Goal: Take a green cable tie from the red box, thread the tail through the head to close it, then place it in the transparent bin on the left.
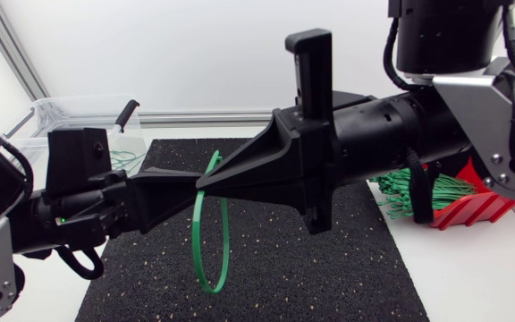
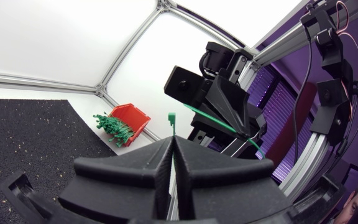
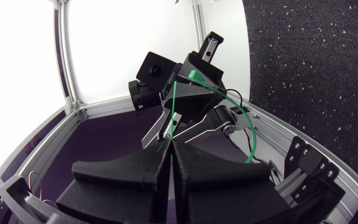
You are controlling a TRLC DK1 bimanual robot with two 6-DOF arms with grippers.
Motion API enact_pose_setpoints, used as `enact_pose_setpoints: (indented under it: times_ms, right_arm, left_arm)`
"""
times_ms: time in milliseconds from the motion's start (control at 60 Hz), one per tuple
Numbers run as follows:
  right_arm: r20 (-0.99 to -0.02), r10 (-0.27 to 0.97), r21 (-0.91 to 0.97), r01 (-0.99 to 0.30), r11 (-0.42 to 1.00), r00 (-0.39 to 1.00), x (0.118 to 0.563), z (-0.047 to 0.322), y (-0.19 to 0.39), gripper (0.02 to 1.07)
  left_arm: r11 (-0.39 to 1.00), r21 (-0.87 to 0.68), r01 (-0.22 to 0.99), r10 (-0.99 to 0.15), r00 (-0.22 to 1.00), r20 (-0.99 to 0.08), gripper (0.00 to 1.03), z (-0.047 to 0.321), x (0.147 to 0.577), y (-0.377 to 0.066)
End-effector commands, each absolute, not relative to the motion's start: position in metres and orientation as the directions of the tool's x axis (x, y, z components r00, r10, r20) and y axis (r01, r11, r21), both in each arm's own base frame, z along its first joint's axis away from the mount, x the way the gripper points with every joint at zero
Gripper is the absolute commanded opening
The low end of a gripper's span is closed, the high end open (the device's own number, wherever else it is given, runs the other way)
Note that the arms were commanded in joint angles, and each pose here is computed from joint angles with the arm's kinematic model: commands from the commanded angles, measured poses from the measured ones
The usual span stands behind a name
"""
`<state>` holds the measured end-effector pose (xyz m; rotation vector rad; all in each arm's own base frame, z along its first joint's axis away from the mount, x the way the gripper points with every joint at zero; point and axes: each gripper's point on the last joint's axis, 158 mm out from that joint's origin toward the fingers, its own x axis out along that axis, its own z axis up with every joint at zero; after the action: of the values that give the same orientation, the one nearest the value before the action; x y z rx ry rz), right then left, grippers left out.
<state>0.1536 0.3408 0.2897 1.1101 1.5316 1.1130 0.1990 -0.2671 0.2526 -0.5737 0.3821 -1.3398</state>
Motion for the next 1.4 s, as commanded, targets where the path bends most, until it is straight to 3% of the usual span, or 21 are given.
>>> enact_pose_setpoints:
  times_ms: [0, 783, 1383]
  right_arm:
    - [-0.151, 0.97, 0.969, 0.163, 0.183, -0.189, 0.15, 0.295, 0.344, 0.08]
    - [-0.171, 0.965, 0.959, 0.191, 0.21, -0.201, 0.15, 0.277, 0.348, 0.08]
    - [-0.159, 0.97, 0.966, 0.175, 0.192, -0.185, 0.154, 0.284, 0.345, 0.08]
  left_arm:
    - [0.107, -0.589, 0.801, -0.98, 0.184, 0.071, 0.04, 0.255, 0.197, -0.27]
    - [0.121, -0.571, 0.812, -0.972, 0.215, 0.099, 0.04, 0.275, 0.21, -0.264]
    - [0.095, -0.591, 0.801, -0.979, 0.184, 0.092, 0.04, 0.267, 0.197, -0.264]
